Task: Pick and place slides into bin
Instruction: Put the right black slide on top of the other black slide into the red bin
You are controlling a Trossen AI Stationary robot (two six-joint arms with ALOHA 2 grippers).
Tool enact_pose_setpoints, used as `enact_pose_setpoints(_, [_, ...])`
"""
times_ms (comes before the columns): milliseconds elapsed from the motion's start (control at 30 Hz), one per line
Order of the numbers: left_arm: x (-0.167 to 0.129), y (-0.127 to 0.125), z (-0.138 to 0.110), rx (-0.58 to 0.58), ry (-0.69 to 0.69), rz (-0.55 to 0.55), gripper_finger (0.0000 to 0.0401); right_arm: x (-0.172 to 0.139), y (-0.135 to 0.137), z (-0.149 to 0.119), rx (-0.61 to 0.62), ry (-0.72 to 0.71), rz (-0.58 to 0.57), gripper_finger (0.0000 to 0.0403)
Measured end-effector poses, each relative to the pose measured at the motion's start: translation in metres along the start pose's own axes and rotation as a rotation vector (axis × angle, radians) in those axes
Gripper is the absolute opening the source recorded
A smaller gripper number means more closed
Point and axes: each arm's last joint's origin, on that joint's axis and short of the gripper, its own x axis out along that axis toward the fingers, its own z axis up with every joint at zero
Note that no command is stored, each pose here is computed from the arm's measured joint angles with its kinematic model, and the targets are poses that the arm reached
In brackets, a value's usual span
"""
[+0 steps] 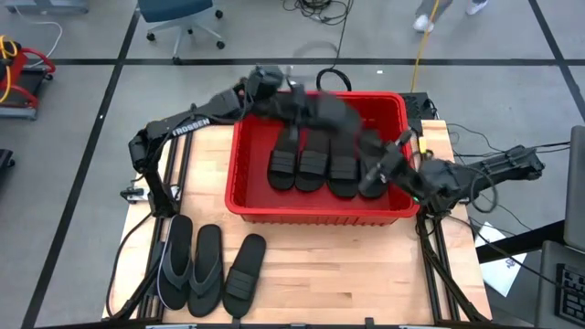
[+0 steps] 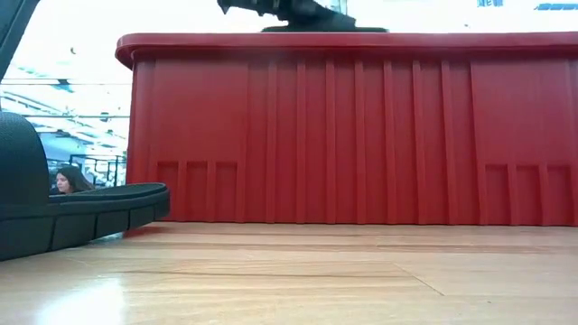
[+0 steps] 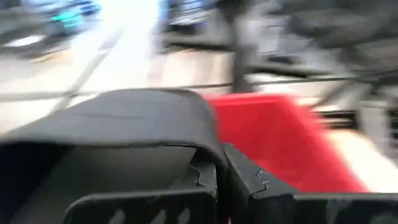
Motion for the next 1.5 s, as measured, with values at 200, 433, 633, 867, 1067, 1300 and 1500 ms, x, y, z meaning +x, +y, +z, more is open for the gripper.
enact_pose_setpoints(200, [-0.010, 0.015, -0.004, -0.060, -0.001, 0.000, 0.0000, -0.009, 0.003, 0.003, 0.075, -0.021, 0.071, 0.0110])
enact_pose_setpoints(433, [-0.014, 0.016, -0.004, -0.092, -0.031, -0.159, 0.0000, -0.024, -0.032, 0.015, 0.405, -0.131, 0.375, 0.0108])
enact_pose_setpoints(633, [-0.008, -0.006, -0.002, -0.108, -0.059, -0.494, 0.0000, -0.029, -0.063, 0.023, 0.512, 0.075, 0.850, 0.0090])
enact_pose_setpoints(867, [-0.001, -0.034, 0.002, -0.191, -0.051, -0.800, 0.0000, -0.012, -0.080, 0.038, 0.262, 0.060, 0.698, 0.0086])
enact_pose_setpoints(1067, [0.008, -0.063, 0.007, -0.242, -0.019, -1.007, 0.0000, 0.006, -0.093, 0.036, 0.184, 0.066, 0.525, 0.0100])
enact_pose_setpoints(1300, [0.014, -0.087, 0.010, -0.260, 0.010, -1.162, 0.0000, 0.035, -0.087, 0.034, 0.185, 0.017, 0.608, 0.0098])
enact_pose_setpoints(1500, [0.015, -0.092, 0.010, -0.287, 0.032, -1.186, 0.0000, 0.060, -0.066, 0.029, 0.343, -0.014, 1.283, 0.0093])
